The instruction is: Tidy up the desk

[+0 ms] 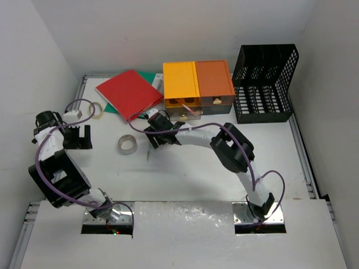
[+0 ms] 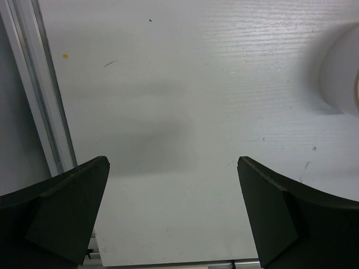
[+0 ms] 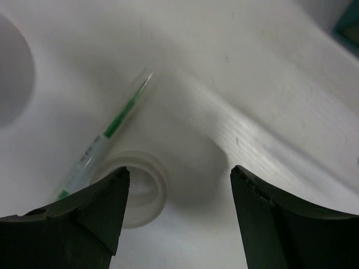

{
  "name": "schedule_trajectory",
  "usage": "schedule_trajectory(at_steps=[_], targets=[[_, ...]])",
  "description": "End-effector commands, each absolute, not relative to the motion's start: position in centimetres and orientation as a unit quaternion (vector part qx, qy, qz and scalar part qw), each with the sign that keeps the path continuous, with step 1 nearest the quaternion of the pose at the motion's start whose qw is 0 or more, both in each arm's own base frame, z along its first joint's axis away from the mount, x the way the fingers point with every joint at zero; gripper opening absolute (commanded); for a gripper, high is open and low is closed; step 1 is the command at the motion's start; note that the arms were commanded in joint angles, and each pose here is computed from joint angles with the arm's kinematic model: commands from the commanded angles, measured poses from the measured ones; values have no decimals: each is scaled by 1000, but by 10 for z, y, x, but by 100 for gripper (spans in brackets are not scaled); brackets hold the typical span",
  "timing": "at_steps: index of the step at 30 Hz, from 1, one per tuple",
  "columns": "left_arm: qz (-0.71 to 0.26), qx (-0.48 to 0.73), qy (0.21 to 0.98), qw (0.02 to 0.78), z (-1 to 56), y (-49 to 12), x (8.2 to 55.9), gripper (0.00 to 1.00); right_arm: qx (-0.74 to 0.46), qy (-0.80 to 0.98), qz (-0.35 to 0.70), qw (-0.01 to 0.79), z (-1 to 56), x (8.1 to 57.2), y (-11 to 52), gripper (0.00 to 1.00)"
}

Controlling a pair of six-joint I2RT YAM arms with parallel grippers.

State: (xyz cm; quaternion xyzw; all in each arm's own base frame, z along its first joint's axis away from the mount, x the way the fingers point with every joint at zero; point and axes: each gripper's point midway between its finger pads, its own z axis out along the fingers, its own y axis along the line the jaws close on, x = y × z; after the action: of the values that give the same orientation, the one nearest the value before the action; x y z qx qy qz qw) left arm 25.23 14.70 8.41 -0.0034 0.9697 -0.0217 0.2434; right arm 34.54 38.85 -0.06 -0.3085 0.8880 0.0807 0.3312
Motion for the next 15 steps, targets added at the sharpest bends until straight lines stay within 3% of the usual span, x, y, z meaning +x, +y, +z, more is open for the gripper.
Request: schedule_trajectory(at_steps=[1,7,15], targets=[[-15,1,962,272,94,147,257,97,-266,871,132,391,35,376,431,71],[13,12,965,263,86,154,250,97,-256,876,151,381,25,376,442,63],[14,20,966,259,75,155,249,98,-277,841,189,424,66,375,480,59]])
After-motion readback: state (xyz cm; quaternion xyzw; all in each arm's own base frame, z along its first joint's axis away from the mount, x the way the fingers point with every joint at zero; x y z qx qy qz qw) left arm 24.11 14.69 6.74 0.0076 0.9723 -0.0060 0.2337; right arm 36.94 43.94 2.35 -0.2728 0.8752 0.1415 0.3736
